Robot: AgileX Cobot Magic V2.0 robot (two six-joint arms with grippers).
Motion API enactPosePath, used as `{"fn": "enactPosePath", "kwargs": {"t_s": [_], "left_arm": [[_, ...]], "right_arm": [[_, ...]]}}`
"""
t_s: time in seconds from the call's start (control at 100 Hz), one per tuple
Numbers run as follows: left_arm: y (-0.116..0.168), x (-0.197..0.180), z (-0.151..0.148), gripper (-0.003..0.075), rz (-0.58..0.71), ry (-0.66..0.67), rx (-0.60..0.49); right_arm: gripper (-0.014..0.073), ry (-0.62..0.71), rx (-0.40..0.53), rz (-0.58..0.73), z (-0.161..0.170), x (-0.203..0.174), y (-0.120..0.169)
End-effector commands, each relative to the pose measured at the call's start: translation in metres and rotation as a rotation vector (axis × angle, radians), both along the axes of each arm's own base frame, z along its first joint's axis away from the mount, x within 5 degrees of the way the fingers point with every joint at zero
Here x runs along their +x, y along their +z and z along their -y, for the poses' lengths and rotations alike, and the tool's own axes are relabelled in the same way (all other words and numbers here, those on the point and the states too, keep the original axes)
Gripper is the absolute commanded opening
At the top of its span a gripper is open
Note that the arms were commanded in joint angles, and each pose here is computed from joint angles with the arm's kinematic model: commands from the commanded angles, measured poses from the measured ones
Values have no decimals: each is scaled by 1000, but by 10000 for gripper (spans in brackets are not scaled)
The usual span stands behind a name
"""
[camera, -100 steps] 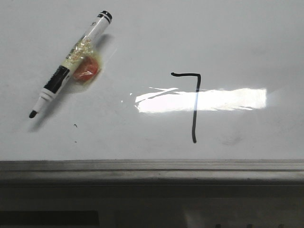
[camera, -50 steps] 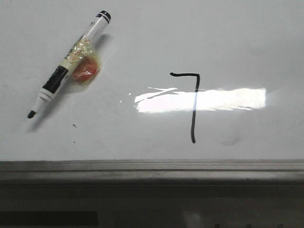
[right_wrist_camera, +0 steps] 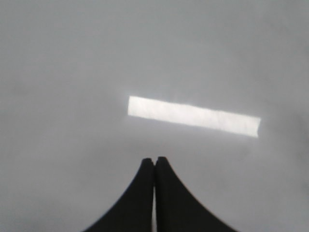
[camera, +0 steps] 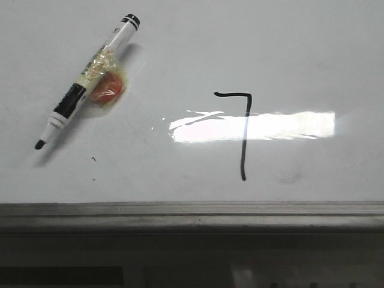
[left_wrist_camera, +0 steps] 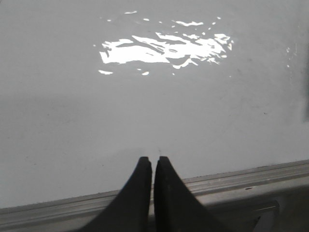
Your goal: Write number 7 on whiteboard
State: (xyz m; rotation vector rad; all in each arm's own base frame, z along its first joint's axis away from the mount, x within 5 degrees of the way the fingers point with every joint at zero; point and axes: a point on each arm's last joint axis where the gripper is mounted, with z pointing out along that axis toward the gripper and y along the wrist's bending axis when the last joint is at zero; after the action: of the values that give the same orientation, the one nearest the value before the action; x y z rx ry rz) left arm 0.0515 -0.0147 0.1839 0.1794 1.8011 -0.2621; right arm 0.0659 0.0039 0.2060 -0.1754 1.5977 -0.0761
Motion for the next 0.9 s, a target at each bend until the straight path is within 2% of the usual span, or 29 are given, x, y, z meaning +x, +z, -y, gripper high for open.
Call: {"fn": "enactPosePath", "kwargs": {"t_s": [0.0, 0.33, 0.89], "left_arm": [[-1, 0, 0, -20, 56, 3, -34], [0, 0, 0, -20, 62, 2, -36], [0, 0, 0, -20, 62, 2, -36]], "right_arm": [[-50, -1, 48, 66, 0, 0, 3], [-50, -60, 38, -196, 5, -13, -29], [-50, -59, 39, -186, 5, -13, -28]]}}
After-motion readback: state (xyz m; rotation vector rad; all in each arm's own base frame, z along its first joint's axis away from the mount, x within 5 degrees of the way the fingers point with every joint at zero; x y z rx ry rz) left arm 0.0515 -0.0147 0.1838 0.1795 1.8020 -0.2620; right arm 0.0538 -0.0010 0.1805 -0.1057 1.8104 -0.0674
